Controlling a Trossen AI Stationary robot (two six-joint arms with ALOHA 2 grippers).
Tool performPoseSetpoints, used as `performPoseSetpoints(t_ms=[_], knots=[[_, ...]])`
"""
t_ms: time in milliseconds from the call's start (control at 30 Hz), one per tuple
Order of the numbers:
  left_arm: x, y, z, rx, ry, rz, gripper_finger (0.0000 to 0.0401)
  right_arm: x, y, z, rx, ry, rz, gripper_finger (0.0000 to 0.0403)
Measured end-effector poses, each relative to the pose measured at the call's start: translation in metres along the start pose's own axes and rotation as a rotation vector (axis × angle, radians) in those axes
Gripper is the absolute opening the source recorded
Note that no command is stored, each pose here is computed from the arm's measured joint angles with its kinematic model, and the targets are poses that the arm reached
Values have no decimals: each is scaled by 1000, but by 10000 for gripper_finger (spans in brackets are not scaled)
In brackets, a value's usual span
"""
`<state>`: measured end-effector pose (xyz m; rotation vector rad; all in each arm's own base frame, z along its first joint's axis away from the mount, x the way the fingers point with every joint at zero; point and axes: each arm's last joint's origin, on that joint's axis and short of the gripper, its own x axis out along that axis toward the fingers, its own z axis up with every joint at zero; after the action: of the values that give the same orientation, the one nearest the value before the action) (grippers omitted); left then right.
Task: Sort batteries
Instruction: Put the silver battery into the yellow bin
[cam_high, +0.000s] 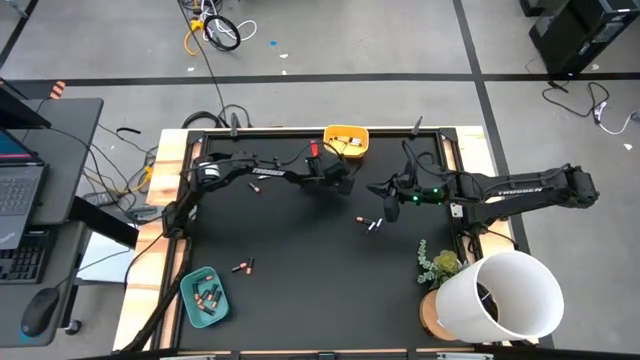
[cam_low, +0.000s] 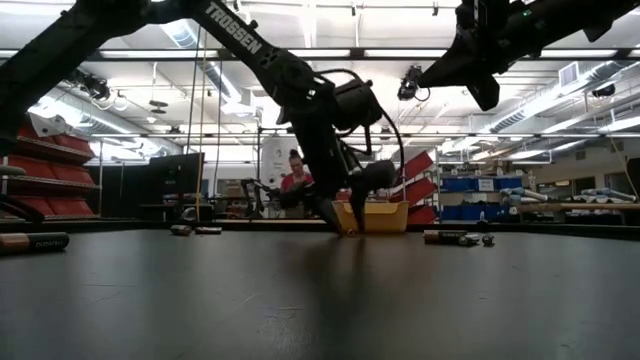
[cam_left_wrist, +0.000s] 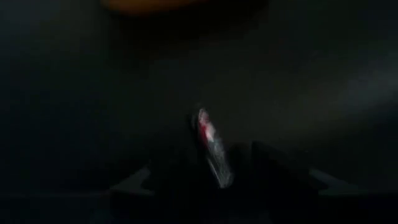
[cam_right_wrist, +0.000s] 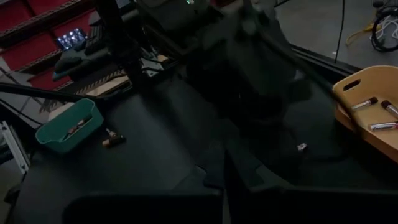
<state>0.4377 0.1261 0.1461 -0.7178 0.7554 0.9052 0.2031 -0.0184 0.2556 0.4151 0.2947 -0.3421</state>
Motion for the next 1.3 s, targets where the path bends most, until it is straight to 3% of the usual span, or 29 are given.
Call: performPoseSetpoints(t_ms=[167, 267, 367, 500, 533, 767, 1300], knots=[[11, -1, -9, 5, 34, 1, 191, 0, 0, 1, 0, -5, 3, 0], [11, 0, -13, 85, 46, 41, 176, -2, 0, 2, 4, -15, 8, 0], [11, 3, -15, 183, 69, 65, 135, -2, 0, 3, 2, -22, 11, 0], [10, 5, -18, 329, 109, 79, 37, -2, 1, 4, 2, -27, 14, 0], [10, 6, -20, 360, 121, 83, 30, -2, 1, 4, 2, -31, 15, 0], [6, 7, -20, 439, 191, 30, 29, -3, 1, 5, 3, -40, 15, 0], [-75, -8, 23, 456, 112, -305, 29, -1, -8, 10, 33, -87, -66, 0]])
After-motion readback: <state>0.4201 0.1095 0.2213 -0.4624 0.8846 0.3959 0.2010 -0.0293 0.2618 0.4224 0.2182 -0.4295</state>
